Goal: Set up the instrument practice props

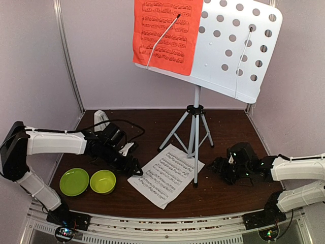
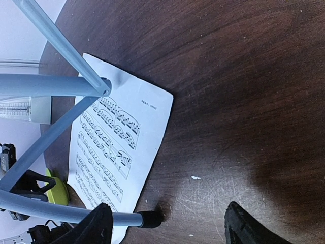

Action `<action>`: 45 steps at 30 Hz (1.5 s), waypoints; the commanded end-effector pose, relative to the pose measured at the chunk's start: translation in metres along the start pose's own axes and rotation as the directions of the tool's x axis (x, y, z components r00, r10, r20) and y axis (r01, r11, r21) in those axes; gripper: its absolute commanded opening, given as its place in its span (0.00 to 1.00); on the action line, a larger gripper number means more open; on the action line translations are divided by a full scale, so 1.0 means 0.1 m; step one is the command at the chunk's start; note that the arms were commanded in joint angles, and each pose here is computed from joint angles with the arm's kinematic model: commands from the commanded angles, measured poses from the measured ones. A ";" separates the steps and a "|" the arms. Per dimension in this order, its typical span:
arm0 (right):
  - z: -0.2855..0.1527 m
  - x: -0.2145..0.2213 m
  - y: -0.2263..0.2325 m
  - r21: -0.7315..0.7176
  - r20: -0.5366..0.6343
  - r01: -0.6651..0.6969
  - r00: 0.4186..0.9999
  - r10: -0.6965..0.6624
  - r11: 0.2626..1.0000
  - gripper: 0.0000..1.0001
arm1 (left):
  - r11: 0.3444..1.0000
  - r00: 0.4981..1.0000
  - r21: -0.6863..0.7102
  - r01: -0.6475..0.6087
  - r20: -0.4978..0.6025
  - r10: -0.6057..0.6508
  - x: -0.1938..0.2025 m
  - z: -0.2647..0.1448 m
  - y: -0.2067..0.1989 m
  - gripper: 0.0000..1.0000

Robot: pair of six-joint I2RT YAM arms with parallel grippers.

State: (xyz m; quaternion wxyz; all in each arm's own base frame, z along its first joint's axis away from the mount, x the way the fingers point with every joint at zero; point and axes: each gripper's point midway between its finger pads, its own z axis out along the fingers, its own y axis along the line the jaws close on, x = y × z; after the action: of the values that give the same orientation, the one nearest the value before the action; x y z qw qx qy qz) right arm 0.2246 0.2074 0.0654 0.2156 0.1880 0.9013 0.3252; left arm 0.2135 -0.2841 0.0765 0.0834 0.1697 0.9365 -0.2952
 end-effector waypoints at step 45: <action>-0.12 0.07 -0.09 -0.031 0.008 0.002 1.000 -0.002 1.000 0.71 | 0.934 1.000 0.358 -0.005 0.022 -0.003 -0.85 0.78 -0.40 0.19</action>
State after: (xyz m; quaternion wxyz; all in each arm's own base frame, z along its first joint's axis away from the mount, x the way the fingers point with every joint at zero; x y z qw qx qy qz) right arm 0.2028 0.1894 0.0487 0.2057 0.1974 0.9025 0.3227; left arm 0.2708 -0.3758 0.0385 0.0251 0.1739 0.8705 -0.4598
